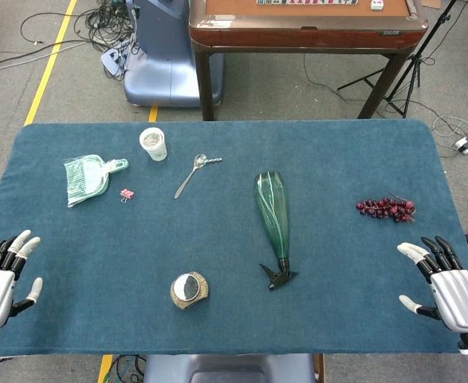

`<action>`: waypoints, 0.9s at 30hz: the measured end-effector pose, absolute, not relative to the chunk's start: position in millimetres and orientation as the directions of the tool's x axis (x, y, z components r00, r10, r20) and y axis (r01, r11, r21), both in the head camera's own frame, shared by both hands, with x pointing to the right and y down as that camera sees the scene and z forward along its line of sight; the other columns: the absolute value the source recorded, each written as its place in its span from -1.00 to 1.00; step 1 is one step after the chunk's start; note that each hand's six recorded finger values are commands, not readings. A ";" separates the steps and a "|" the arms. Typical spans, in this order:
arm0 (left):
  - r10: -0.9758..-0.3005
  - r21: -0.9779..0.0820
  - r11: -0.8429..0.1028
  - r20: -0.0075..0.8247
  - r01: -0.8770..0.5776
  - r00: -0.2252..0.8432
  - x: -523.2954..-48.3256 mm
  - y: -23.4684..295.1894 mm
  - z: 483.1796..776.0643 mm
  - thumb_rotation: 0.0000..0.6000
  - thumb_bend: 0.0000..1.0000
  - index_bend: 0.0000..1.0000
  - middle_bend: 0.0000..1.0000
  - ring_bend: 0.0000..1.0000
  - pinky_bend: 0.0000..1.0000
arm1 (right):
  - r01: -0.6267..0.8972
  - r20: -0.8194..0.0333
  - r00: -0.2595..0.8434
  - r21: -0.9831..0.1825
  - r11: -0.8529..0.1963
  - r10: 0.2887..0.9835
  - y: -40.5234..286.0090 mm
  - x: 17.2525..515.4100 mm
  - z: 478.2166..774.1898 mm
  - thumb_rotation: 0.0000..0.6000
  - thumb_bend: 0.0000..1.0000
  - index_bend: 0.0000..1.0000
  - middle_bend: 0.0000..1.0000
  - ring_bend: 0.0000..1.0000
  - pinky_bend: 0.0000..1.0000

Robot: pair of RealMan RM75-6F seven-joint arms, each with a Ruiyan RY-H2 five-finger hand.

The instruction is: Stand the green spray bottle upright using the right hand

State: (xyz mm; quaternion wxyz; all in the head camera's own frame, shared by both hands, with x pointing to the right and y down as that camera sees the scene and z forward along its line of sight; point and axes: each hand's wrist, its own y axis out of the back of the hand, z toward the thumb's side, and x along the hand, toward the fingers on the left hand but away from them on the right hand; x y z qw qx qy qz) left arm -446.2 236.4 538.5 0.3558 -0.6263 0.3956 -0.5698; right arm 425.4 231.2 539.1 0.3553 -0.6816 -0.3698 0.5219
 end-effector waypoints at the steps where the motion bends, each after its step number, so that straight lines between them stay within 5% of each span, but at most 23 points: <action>1: -0.901 -0.897 -0.434 0.432 -0.090 0.038 -446.2 236.4 538.5 1.00 -0.10 -0.78 -0.92 -0.88 -0.91 | 0.133 -0.449 0.182 -0.870 -0.474 0.875 231.1 425.4 539.2 1.00 -1.00 -0.57 -0.54 -0.86 -0.93; 14: -0.905 -0.900 -0.425 0.424 -0.096 0.033 -447.4 236.6 536.0 1.00 -0.09 -0.78 -0.92 -0.88 -0.91 | 0.099 -0.456 0.287 -0.860 -0.500 0.842 218.8 403.0 547.8 1.00 -1.00 -0.57 -0.54 -0.86 -0.93; 27: -0.907 -0.902 -0.421 0.422 -0.092 0.017 -451.9 239.8 533.4 1.00 -0.10 -0.78 -0.92 -0.88 -0.91 | -0.066 -0.492 0.515 -0.839 -0.540 0.702 185.6 335.4 583.2 1.00 -1.00 -0.57 -0.57 -0.86 -0.93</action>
